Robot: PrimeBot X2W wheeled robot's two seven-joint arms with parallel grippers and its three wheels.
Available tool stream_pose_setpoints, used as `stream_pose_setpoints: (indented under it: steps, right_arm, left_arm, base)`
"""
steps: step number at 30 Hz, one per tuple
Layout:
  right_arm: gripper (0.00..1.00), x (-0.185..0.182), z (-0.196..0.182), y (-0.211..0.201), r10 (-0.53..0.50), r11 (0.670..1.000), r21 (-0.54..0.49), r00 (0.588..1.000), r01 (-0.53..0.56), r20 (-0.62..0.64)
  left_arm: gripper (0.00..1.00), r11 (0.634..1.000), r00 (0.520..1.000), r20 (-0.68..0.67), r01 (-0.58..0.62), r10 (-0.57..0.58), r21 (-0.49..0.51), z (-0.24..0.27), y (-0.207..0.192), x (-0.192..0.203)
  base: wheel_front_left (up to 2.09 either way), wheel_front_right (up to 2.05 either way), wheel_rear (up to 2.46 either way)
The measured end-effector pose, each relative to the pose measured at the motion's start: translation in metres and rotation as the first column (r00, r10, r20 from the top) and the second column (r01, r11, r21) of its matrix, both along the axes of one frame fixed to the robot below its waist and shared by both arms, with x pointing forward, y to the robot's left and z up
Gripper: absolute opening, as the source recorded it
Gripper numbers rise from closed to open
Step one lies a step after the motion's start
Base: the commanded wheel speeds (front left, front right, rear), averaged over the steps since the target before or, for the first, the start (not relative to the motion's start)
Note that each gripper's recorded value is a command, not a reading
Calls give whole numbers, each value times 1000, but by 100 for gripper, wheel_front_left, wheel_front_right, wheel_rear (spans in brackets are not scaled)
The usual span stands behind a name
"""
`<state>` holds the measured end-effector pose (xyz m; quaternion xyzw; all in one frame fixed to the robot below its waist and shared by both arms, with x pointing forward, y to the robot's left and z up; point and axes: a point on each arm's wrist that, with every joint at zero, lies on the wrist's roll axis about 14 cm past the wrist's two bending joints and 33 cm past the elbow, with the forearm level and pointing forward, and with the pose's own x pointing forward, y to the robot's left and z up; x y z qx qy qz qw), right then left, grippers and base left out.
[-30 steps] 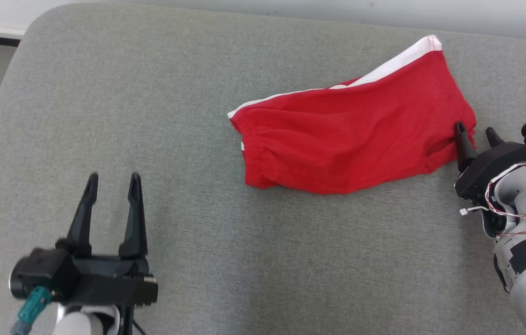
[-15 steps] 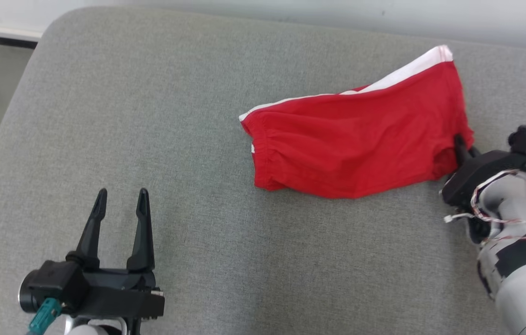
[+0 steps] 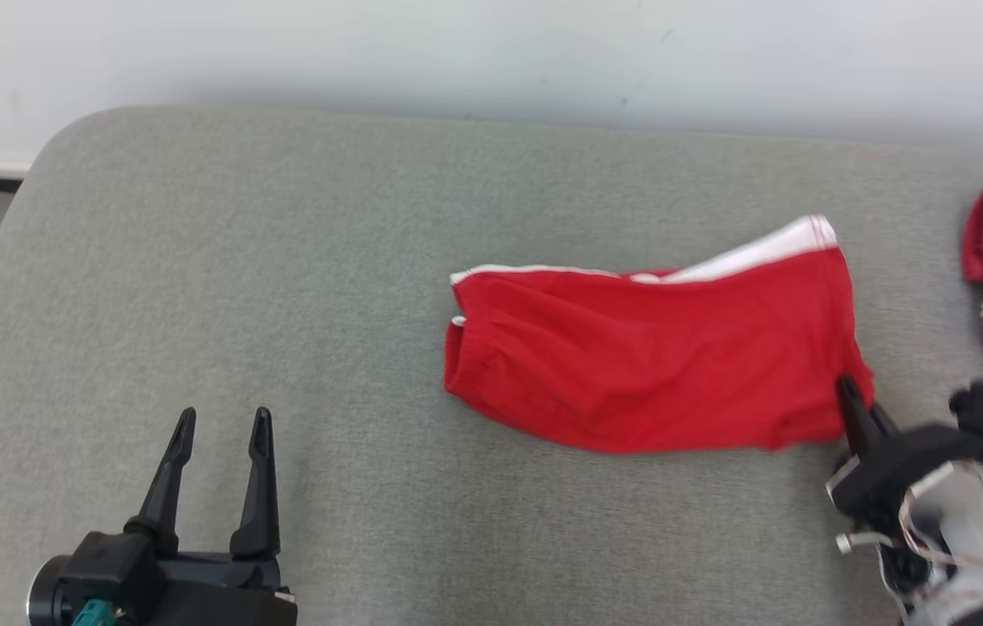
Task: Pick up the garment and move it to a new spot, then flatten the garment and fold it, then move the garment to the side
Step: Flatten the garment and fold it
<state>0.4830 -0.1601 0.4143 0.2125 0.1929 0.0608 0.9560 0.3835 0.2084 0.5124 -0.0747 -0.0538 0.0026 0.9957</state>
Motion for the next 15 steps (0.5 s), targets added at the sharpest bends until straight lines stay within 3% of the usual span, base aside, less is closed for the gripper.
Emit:
stream_pose_setpoints:
  steps: [6, 7, 8, 9, 15]
  right_arm:
    - [0, -39, -10, -25, -33, 999, -2, 999, 33, -38]
    - [32, -43, -10, -27, -32, 999, -7, 999, 31, -41]
    - [83, -45, -8, -31, -32, 999, -19, 999, 31, -36]
    - [100, -45, -5, -35, -35, 999, -31, 999, 34, -26]
    - [100, -32, 25, -46, 1, 994, -110, 1000, 0, 6]
  left_arm:
    - [100, 1000, 1000, 14, 26, -26, -5, 4, -9, -2]
    - [100, 1000, 999, 19, 28, -28, -5, 6, -10, -2]
    - [100, 1000, 999, 20, 31, -31, -6, 6, -11, -2]
    - [100, 999, 999, 18, 33, -33, -7, 5, -11, -4]
    - [100, 999, 999, 17, 38, -37, -8, 5, -13, -9]
  base:
    - [0, 0, 0]
    - [0, 0, 0]
    - [0, 0, 0]
    - [0, 0, 0]
    - [0, 0, 0]
